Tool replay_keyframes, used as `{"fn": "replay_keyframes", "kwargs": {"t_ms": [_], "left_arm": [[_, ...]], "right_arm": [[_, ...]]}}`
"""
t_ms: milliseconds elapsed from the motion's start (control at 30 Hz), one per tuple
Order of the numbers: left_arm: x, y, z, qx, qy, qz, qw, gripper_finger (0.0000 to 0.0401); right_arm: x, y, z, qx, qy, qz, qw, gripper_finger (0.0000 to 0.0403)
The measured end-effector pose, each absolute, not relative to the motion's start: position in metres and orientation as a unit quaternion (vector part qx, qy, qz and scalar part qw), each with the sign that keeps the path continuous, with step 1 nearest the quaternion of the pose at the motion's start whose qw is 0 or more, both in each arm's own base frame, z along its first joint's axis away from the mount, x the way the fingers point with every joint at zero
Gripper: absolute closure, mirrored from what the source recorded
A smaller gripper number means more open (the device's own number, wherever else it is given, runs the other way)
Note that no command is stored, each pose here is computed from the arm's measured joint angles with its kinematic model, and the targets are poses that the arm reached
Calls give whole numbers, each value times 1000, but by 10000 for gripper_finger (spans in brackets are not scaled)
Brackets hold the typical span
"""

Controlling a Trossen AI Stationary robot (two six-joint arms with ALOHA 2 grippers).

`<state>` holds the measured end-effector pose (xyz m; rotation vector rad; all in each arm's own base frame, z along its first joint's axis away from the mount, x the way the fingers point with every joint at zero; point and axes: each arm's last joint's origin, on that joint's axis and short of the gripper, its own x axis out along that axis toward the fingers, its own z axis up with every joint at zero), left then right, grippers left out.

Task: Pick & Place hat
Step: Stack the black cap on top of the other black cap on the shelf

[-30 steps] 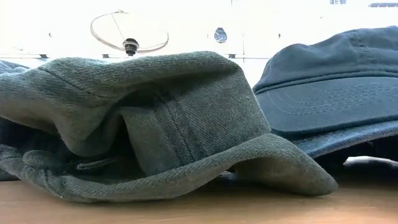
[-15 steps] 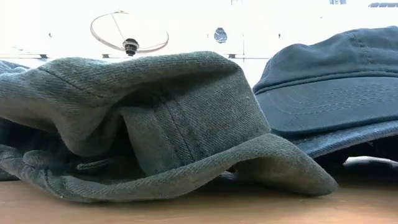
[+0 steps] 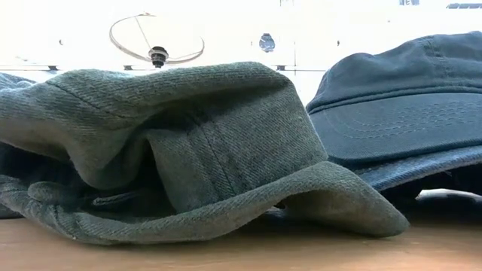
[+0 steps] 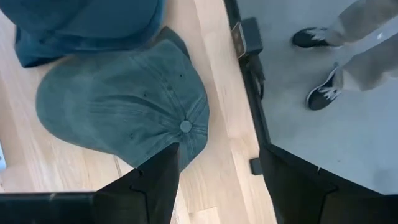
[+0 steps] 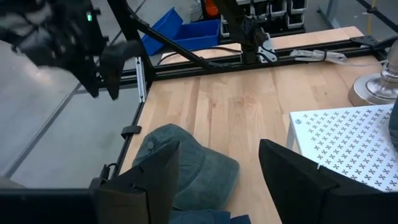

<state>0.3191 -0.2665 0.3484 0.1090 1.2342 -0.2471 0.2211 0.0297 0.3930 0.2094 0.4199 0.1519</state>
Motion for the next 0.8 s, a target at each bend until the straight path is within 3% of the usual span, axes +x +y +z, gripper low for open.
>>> {"fn": "replay_keyframes", "kwargs": {"t_ms": [500,800], "left_arm": [[355,-274,285,64,635,-80,766,176],[349,-296,246,95,676,-56,729,176]], "right_arm": [[218,29,386,100,246,72,961,190],[214,29,379,96,288,67,950,190]]}}
